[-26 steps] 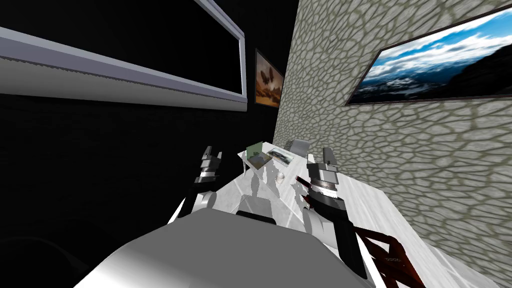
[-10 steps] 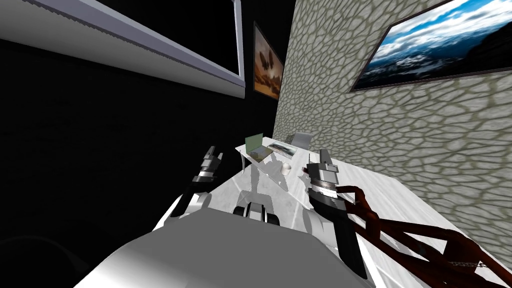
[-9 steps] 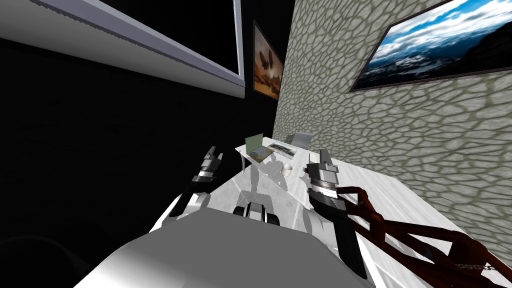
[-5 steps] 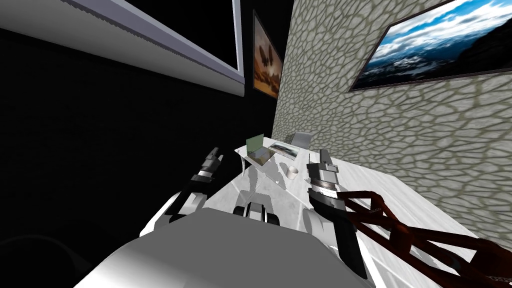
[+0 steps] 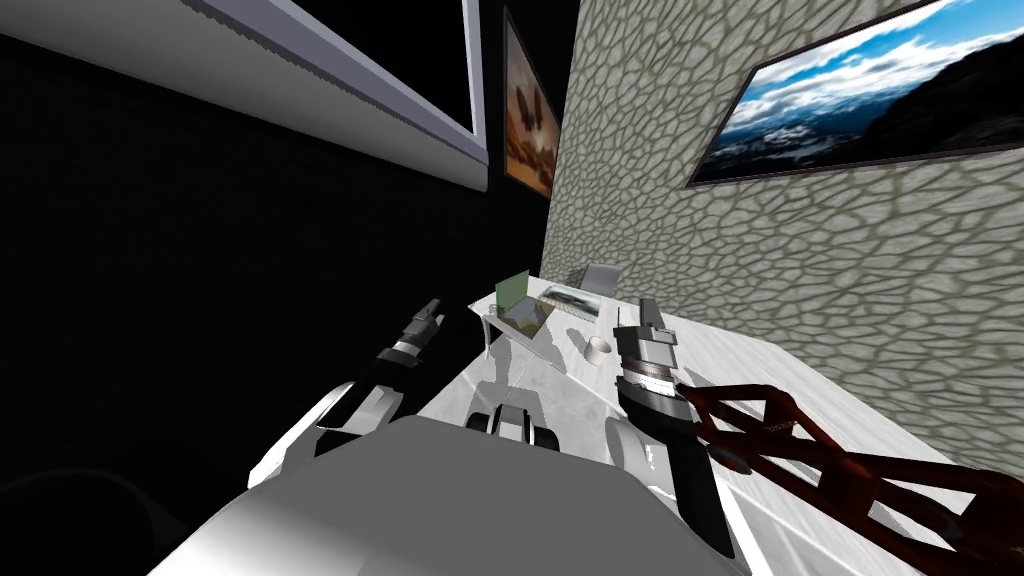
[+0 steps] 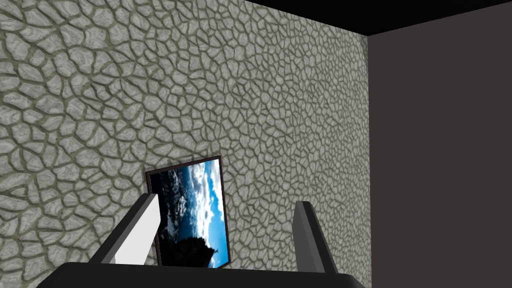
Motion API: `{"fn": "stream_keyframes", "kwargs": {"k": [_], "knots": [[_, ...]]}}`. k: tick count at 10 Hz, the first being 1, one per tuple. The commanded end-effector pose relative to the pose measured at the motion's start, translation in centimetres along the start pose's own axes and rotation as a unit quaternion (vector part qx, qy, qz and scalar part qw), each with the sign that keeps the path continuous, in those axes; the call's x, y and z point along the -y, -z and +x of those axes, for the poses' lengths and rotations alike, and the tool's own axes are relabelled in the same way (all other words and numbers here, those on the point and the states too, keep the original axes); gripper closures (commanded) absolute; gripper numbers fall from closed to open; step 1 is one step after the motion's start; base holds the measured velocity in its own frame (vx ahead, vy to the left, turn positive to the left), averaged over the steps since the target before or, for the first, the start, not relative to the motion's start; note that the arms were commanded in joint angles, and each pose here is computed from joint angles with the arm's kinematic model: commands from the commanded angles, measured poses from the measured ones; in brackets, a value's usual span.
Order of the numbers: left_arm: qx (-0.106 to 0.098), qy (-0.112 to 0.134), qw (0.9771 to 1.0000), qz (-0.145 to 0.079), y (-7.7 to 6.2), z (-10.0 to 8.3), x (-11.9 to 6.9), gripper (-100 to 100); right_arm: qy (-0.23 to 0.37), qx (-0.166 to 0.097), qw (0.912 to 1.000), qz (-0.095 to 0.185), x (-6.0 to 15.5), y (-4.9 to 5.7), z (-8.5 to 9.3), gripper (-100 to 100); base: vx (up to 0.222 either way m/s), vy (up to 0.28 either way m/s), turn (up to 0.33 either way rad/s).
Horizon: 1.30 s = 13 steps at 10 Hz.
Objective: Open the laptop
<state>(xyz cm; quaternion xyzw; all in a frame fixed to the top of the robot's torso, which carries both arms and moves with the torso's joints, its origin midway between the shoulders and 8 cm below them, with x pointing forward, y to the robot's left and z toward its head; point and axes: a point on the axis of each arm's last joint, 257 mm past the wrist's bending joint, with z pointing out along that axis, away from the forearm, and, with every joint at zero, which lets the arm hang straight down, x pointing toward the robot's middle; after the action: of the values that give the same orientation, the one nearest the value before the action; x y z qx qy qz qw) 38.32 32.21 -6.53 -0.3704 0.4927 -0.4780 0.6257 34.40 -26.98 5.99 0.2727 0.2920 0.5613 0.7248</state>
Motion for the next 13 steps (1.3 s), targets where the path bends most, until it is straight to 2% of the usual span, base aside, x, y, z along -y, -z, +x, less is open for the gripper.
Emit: {"fn": "stream_keyframes", "kwargs": {"k": [1, 3, 7, 13], "knots": [[-0.008, -0.017, 0.9996, -0.023, 0.0, -0.1, -0.8, -100, 0.0, 0.0, 1.0, 0.0, 0.0, 0.0, 0.0, 0, 0.038, 0.078, -0.101], [-0.016, -0.035, 0.9982, -0.047, 0.1, -0.2, -1.5, -100, 0.0, 0.0, 1.0, 0.0, 0.0, 0.0, 0.0, 0, 0.056, 0.114, -0.183], [-0.031, -0.063, 0.994, -0.084, 0.2, -0.4, -2.6, -100, 0.0, 0.0, 1.0, 0.0, 0.0, 0.0, 0.0, 0, 0.077, 0.11, -0.195], [-0.05, -0.087, 0.9877, -0.12, 0.0, -0.4, -3.3, -100, 0.0, 0.0, 1.0, 0.0, 0.0, 0.0, 0.0, 0, 0.07, 0.038, -0.239]]}}
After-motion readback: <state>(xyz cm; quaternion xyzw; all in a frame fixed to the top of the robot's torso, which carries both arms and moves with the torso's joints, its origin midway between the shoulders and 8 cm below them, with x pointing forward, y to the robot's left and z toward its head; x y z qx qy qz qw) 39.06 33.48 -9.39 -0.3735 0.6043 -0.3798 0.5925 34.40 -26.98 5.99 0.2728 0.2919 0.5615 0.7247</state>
